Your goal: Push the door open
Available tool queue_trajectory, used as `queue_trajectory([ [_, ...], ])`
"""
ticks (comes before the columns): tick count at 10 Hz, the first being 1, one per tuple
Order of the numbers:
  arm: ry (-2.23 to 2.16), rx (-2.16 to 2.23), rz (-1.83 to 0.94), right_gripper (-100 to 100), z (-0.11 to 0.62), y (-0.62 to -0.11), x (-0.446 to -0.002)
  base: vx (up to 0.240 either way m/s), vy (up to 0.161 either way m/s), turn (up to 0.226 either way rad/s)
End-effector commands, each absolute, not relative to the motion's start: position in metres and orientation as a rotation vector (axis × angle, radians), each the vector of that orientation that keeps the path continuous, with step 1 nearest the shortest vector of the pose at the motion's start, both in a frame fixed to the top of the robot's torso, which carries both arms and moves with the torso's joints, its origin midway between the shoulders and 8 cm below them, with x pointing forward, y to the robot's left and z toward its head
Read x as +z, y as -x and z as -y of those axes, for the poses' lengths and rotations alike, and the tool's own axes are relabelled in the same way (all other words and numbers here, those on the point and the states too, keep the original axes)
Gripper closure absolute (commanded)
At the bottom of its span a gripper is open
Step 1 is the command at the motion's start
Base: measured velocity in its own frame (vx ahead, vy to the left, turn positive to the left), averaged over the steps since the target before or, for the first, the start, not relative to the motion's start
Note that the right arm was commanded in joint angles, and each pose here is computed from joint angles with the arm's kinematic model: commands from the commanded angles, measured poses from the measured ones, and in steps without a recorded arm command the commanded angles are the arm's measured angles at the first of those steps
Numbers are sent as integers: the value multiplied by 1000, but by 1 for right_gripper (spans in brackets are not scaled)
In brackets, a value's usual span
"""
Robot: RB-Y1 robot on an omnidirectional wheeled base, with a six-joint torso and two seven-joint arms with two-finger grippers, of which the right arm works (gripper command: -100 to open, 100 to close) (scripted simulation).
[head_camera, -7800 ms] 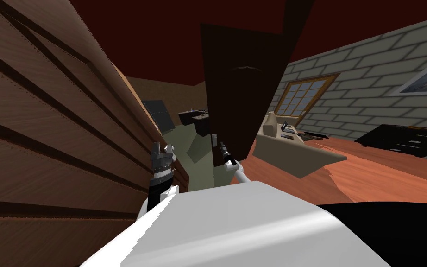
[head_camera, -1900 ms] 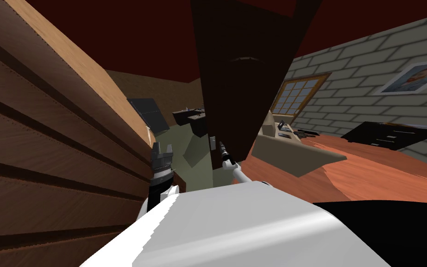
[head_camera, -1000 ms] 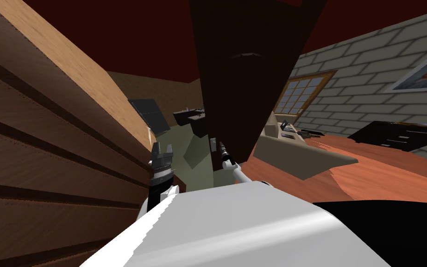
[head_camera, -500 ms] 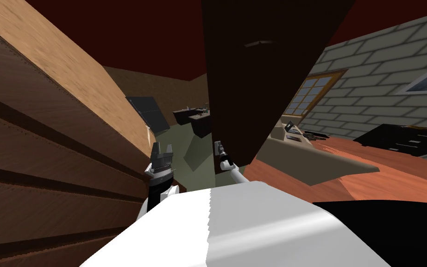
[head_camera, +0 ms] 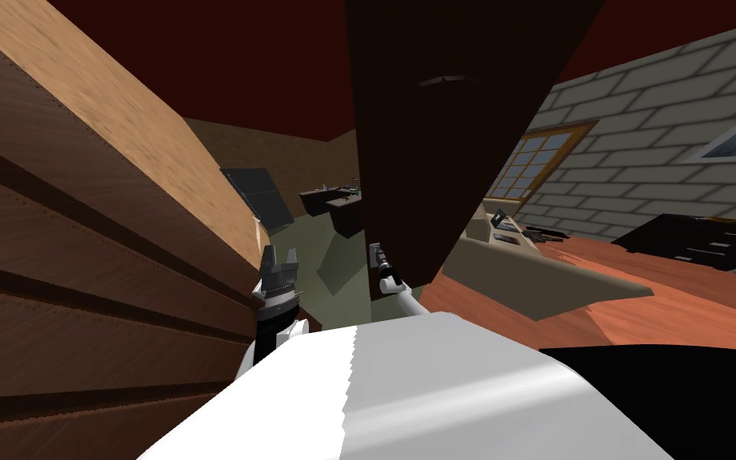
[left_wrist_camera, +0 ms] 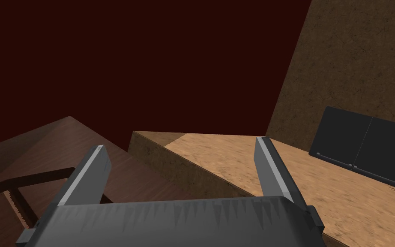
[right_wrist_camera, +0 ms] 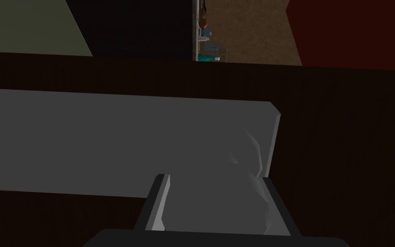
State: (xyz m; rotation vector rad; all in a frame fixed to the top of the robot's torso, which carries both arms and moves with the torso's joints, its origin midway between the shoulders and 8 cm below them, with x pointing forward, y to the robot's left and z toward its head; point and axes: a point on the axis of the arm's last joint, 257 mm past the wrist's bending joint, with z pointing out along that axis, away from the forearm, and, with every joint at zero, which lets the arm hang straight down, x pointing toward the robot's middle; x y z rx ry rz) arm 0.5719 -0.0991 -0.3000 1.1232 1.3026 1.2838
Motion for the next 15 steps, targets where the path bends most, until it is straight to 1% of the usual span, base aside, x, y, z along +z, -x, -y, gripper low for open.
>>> queue_trajectory([
  [1, -1123, 1283, -1296, 100, 102, -573, -298, 0, 0, 0],
  [3, -1103, 1270, -1316, 100, 109, -576, -301, 126, -6, -182],
  [6, -1085, 1265, -1330, 100, 116, -580, -301, 191, -15, -204],
  [7, -1079, 1258, -1332, -100, 114, -577, -302, 60, -2, -17],
  [15, -1065, 1245, -1329, -100, 107, -566, -301, -90, -27, 16],
])
